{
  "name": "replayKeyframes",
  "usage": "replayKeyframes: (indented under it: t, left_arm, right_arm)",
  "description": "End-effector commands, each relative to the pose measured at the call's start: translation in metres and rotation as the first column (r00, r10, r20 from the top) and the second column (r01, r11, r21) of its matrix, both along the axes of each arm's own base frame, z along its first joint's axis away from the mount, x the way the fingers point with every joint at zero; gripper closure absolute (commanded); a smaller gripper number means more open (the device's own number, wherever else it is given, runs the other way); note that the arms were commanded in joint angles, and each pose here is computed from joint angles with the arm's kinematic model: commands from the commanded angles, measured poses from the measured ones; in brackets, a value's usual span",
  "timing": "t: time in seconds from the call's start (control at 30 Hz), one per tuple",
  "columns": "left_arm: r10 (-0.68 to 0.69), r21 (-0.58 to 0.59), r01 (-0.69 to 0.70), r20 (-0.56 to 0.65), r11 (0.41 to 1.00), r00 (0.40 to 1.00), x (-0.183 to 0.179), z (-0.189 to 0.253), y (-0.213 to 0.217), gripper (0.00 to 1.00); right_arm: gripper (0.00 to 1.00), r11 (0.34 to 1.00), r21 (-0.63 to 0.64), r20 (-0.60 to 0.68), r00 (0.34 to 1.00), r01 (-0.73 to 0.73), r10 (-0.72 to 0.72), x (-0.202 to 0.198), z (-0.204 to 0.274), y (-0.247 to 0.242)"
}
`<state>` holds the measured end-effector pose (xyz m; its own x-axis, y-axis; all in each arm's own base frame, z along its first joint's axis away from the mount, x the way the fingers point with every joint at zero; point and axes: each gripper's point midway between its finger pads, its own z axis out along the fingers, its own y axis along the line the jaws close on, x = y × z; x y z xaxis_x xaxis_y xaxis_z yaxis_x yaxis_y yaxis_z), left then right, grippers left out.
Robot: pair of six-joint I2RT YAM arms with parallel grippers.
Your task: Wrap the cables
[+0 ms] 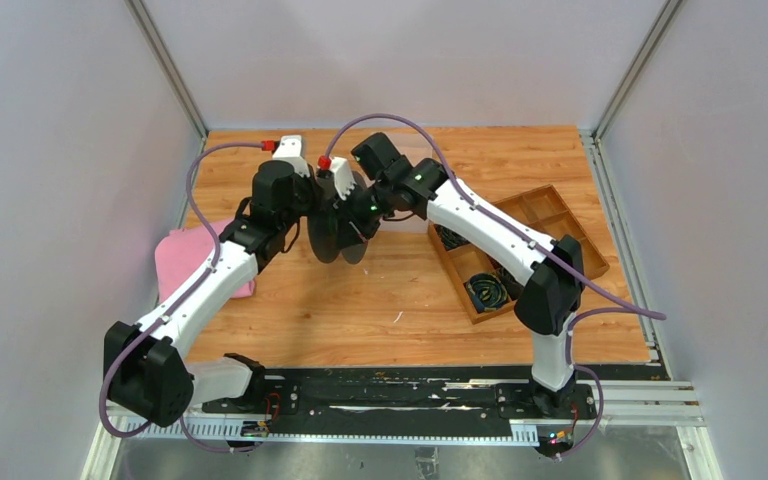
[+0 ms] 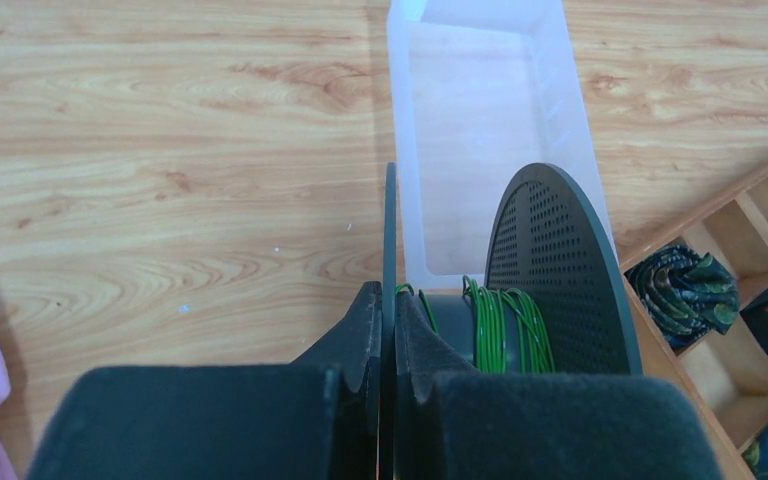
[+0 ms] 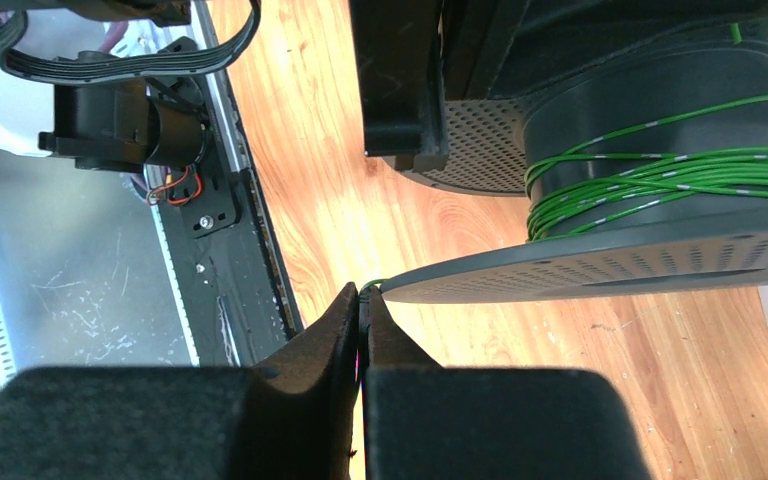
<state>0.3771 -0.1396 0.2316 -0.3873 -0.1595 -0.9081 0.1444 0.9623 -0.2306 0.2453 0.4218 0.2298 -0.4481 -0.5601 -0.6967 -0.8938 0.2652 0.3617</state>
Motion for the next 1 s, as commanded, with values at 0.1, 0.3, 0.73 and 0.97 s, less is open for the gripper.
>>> replayKeyframes:
  t: [0.1, 0.3, 0.73, 0.97]
  left_arm:
    - [-0.087, 0.061, 0.083, 0.068, 0.995, 0.994, -0.003, 0.012, -0.011, 1.0]
    - [-0.076, 0.053, 0.072, 0.072, 0.996, 0.994, -0.004, 0.014, -0.01, 1.0]
    - [-0.072, 0.057, 0.067, 0.077, 0.996, 0.994, -0.003, 0.015, -0.009, 1.0]
    - [-0.069, 0.051, 0.065, 0.079, 0.997, 0.994, -0.003, 0.016, -0.009, 1.0]
  right_arm:
    - [0.99, 0.988, 0.139, -0.03, 0.997, -0.063, 0.067, -0.006, 0.043, 0.007]
    - [0.99, 0.99, 0.123, -0.073, 0.995, -0.064, 0.073, -0.01, 0.033, 0.002]
    - [0.99, 0.986, 0.134, -0.129, 0.985, -0.097, 0.115, -0.015, 0.028, -0.012]
    - [0.98, 0.986, 0.11, -0.158, 0.977, -0.124, 0.141, -0.023, 0.016, -0.019]
